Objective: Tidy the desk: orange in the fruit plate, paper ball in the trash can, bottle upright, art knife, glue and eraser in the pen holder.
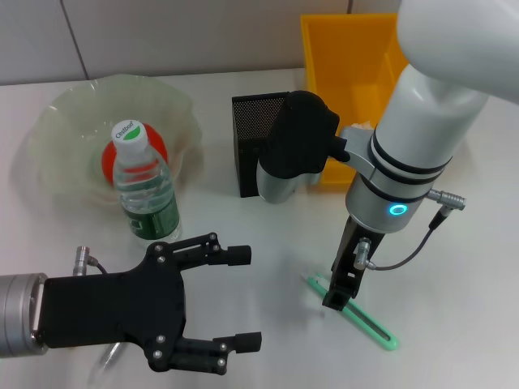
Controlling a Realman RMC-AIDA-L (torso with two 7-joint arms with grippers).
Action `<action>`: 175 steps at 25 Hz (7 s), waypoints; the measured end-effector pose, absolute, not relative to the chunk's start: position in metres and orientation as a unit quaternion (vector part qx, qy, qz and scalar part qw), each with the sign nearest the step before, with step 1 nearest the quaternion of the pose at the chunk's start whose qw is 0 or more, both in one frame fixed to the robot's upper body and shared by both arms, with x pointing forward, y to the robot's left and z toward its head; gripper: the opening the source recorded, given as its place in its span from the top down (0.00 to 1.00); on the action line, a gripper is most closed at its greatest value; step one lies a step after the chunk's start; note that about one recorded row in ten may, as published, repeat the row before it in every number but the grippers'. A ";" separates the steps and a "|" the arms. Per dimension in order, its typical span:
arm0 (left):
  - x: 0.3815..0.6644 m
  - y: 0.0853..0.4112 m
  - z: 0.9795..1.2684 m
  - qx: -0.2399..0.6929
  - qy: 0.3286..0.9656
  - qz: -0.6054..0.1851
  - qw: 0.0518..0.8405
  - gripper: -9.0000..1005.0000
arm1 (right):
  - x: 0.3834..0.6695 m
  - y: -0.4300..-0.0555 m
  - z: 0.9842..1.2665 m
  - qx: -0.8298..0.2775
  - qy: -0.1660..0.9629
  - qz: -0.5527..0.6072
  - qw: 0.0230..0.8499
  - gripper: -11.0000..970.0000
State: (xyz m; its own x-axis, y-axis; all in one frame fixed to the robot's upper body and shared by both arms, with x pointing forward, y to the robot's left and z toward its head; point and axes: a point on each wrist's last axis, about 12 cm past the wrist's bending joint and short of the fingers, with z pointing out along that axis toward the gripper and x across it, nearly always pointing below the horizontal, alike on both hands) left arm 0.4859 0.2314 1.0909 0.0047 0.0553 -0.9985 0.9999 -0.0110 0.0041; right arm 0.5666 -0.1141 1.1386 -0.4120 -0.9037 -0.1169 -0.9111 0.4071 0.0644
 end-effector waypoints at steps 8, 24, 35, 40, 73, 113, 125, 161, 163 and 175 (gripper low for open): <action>0.487 0.231 1.091 0.517 0.509 -0.487 0.485 0.14 | 0.565 -0.110 1.138 -0.548 0.834 0.060 0.035 0.45; 0.487 0.231 1.091 0.517 0.510 -0.485 0.487 0.14 | 0.565 -0.107 1.130 -0.552 0.832 0.050 0.027 0.45; 0.488 0.231 1.091 0.516 0.511 -0.483 0.488 0.14 | 0.566 -0.108 1.129 -0.551 0.833 0.050 0.027 0.57; 0.488 0.230 1.091 0.516 0.512 -0.482 0.488 0.14 | 0.566 -0.108 1.129 -0.550 0.833 0.050 0.027 0.57; 0.488 0.230 1.091 0.516 0.512 -0.482 0.489 0.14 | 0.565 -0.105 1.127 -0.544 0.837 0.036 0.030 0.80; 0.489 0.228 1.094 0.520 0.506 -0.482 0.491 0.14 | 0.552 -0.158 1.201 -0.463 0.839 0.019 0.286 0.80; 0.490 0.227 1.093 0.520 0.507 -0.480 0.492 0.14 | 0.555 -0.165 1.209 -0.447 0.806 0.007 0.387 0.80; 0.491 0.224 1.094 0.522 0.504 -0.483 0.491 0.14 | 0.565 -0.162 1.190 -0.360 0.707 0.012 0.609 0.80; 0.491 0.224 1.094 0.522 0.504 -0.483 0.491 0.14 | 0.564 -0.161 1.187 -0.359 0.704 0.012 0.613 0.80; 0.492 0.224 1.094 0.520 0.505 -0.481 0.493 0.14 | 0.567 -0.154 1.178 -0.344 0.696 0.026 0.630 0.80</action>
State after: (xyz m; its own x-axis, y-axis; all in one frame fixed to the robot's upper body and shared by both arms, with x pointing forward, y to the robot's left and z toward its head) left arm 0.4915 0.2238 1.0938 0.0260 0.0506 -0.9984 0.9997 -0.0038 0.0259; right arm 0.5670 -0.1543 1.1780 0.0296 -0.4451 -0.8950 -0.5114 0.7626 -0.3962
